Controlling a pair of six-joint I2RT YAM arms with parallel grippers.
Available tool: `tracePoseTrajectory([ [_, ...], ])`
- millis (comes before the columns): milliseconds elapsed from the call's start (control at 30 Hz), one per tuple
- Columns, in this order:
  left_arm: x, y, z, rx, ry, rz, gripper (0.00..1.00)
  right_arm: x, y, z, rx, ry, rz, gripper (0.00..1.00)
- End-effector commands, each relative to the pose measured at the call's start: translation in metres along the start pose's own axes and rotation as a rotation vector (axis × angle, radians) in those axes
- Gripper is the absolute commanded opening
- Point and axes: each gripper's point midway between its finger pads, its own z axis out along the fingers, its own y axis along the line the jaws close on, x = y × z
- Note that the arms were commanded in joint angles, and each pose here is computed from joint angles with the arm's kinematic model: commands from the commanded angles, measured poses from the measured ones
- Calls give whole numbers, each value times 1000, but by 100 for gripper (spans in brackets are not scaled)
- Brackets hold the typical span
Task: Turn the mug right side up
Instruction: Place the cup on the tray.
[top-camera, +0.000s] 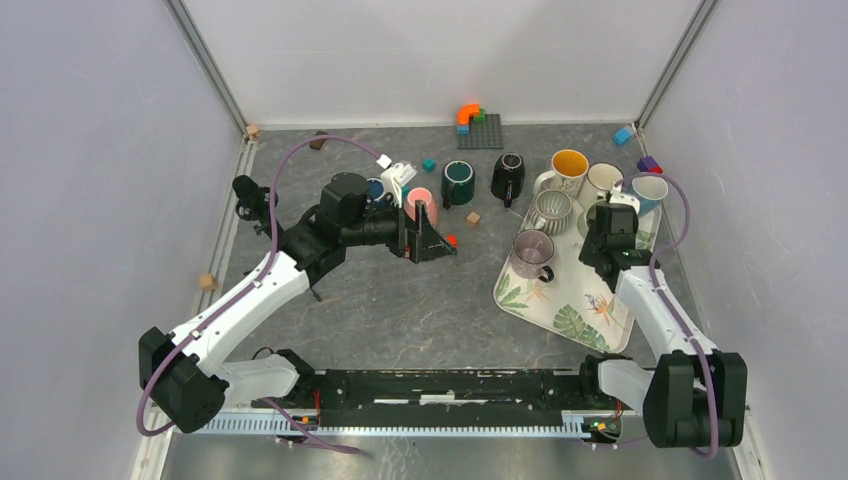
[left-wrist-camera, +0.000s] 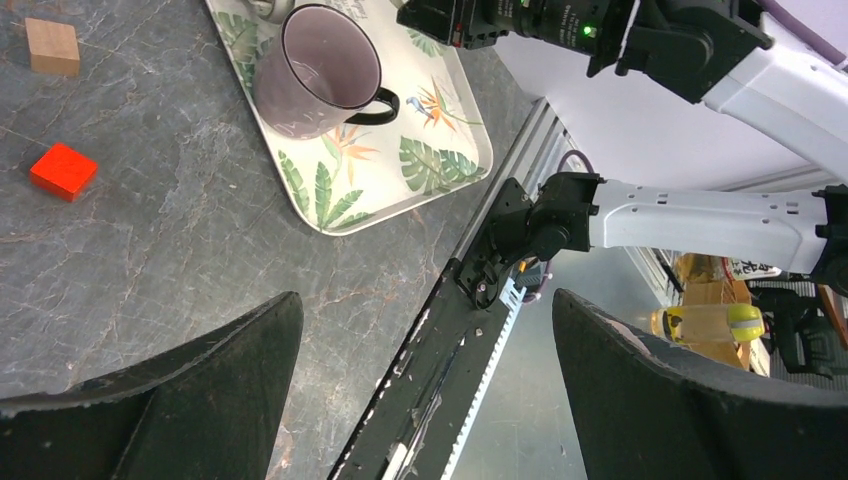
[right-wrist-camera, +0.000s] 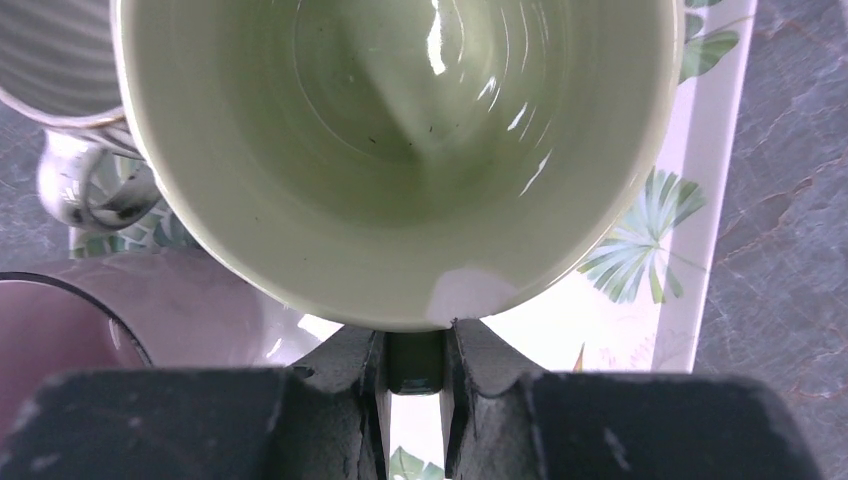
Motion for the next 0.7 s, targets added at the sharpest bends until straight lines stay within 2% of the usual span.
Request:
tracePoseTrajectory([
  [0,-9,-13,-5,51,-17,83,100,-18,9,12,-58,-78,27,0],
  [667,-5,-11,-1,55,2,65,100,-8,7,44,-42,50,-19,1],
])
